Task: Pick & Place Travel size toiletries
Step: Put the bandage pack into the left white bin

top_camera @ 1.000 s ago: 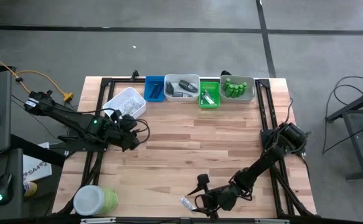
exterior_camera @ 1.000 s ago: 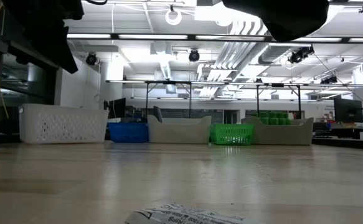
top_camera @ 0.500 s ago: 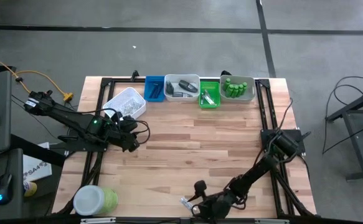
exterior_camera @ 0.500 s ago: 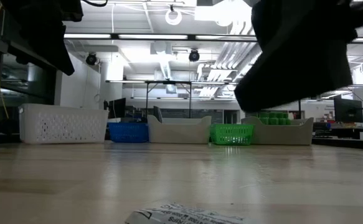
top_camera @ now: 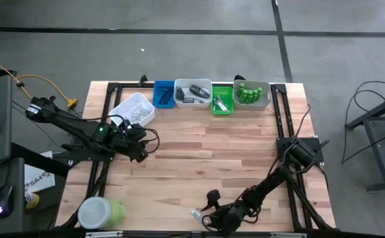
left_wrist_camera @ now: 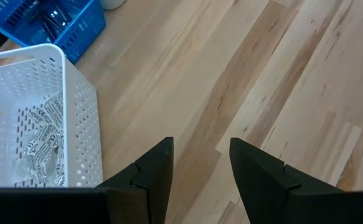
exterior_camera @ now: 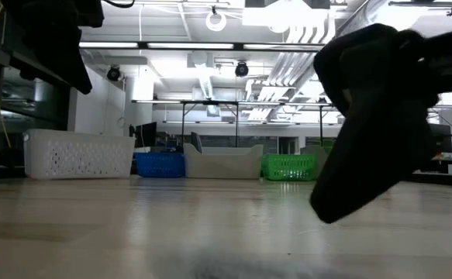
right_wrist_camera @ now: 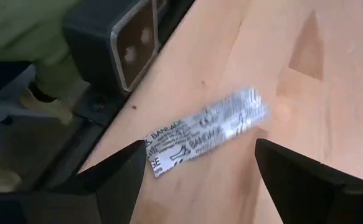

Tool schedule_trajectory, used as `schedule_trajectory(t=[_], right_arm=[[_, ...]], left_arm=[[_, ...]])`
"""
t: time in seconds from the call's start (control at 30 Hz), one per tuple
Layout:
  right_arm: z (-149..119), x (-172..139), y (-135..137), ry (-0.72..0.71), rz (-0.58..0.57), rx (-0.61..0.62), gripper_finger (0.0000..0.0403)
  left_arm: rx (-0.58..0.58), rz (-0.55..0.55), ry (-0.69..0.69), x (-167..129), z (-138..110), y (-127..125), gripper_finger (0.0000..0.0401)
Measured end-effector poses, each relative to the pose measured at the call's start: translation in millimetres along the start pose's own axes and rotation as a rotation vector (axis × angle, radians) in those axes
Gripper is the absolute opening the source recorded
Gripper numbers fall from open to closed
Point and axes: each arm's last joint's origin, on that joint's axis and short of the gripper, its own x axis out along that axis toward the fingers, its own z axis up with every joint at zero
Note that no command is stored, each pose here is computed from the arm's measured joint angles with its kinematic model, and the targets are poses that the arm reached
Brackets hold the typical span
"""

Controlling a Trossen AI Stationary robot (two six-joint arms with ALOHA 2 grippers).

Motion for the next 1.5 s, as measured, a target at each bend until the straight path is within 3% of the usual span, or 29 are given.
schedule_trajectory(t=[0.6,1.1,1.5], right_arm=[[7.2,4.8,-13.8,-0.049,-0.024,-0.055,0.0295],[2.1,9.2,-25.6,0.03,0.071,-0.116,0.0295],[-13.9,12.6,-66.0,0.232,-0.214,0.061,0.0295]], left_arm=[[0.004,-0.003,0.006,0.1,-0.3,0.0,0.0156],[0.031,-0.047,0.053,0.0,-1.6,-1.2,0.0156],[0.057,-0.061,0.068,0.0,-2.3,-1.4,0.0156]])
